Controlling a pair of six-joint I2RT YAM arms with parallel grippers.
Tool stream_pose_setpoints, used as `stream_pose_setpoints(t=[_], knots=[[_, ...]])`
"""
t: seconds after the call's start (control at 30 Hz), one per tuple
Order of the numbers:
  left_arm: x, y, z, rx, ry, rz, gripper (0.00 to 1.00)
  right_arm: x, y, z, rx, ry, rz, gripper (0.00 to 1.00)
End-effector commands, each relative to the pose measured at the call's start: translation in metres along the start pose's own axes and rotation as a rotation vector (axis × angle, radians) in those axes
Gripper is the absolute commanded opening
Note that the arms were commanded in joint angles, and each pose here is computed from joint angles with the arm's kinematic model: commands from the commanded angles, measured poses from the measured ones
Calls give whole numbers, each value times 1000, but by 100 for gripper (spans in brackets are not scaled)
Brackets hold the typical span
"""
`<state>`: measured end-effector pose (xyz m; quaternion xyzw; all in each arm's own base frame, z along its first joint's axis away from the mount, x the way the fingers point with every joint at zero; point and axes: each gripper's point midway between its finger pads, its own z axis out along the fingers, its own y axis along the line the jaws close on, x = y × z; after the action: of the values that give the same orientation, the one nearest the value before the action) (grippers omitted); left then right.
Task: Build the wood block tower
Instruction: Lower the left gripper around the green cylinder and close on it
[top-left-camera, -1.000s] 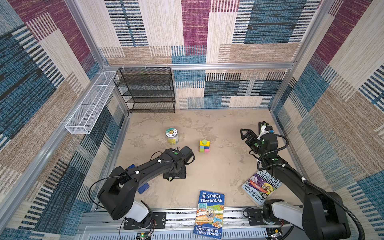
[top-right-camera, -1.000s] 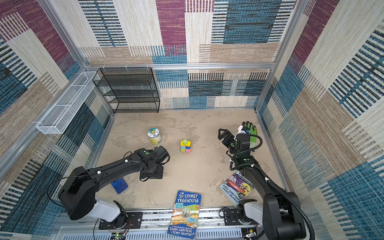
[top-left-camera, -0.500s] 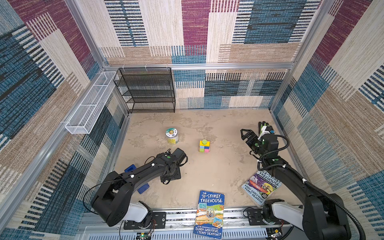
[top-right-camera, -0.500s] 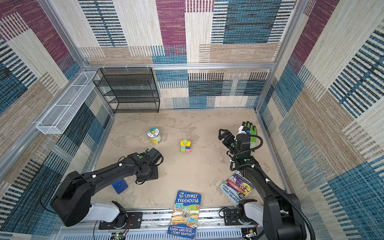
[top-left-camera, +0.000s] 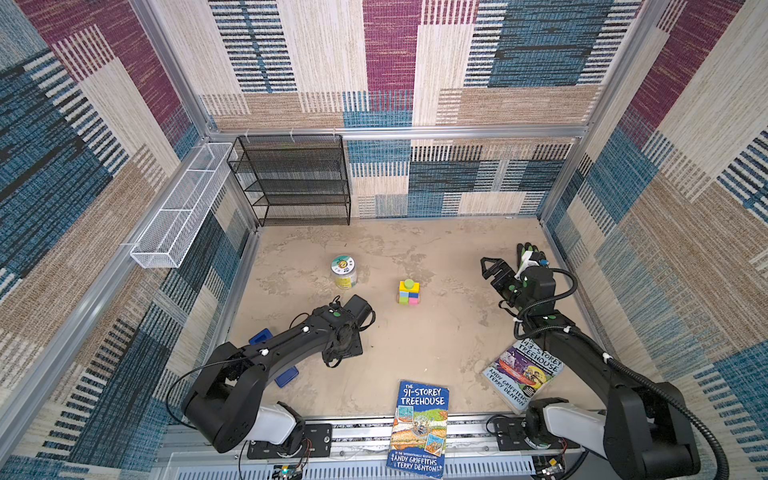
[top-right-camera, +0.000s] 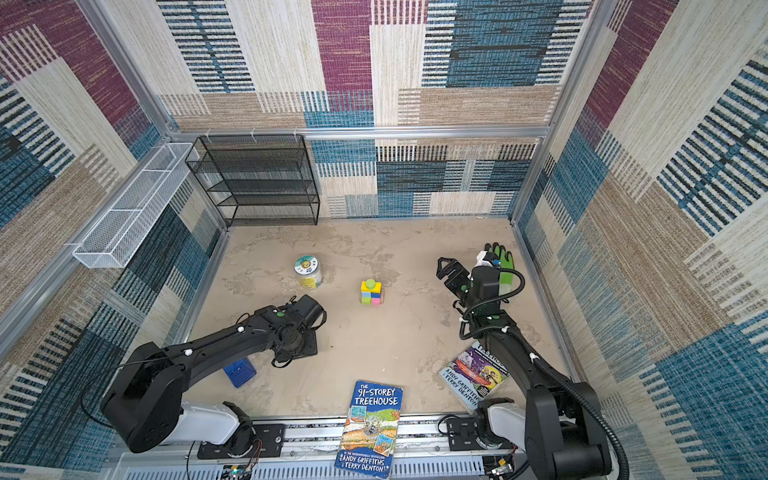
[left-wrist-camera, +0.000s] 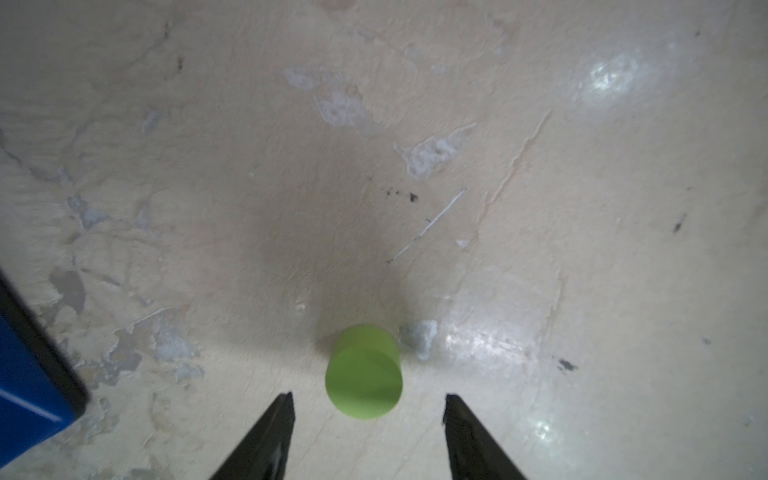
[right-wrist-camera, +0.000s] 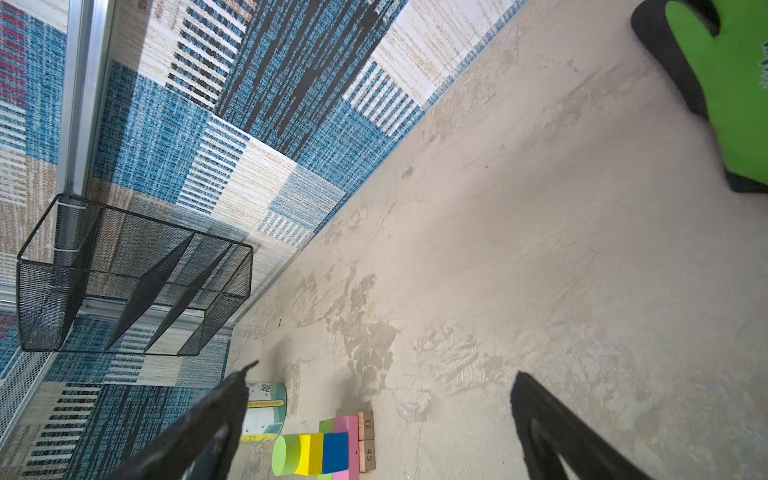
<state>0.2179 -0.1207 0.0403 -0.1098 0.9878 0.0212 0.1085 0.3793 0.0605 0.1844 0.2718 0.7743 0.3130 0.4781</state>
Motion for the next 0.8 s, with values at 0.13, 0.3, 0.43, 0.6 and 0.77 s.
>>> stream_pose_setpoints(t=[0.13, 0.3, 0.43, 0.6, 0.77], knots=[[0, 0, 1, 2, 2, -13, 61, -5, 6, -3, -18, -20, -10, 100], [1, 0, 2, 3, 2, -13, 59, -5, 5, -3, -14, -19, -9, 100], [1, 0, 2, 9, 2, -14, 57, -5, 6, -4, -19, -22, -6, 100], [2, 1, 2, 19, -3, -24, 54, -5, 7, -4, -27, -20, -6, 100], [2, 1, 3, 16, -3, -23, 51, -4, 6, -4, -21, -18, -6, 100]])
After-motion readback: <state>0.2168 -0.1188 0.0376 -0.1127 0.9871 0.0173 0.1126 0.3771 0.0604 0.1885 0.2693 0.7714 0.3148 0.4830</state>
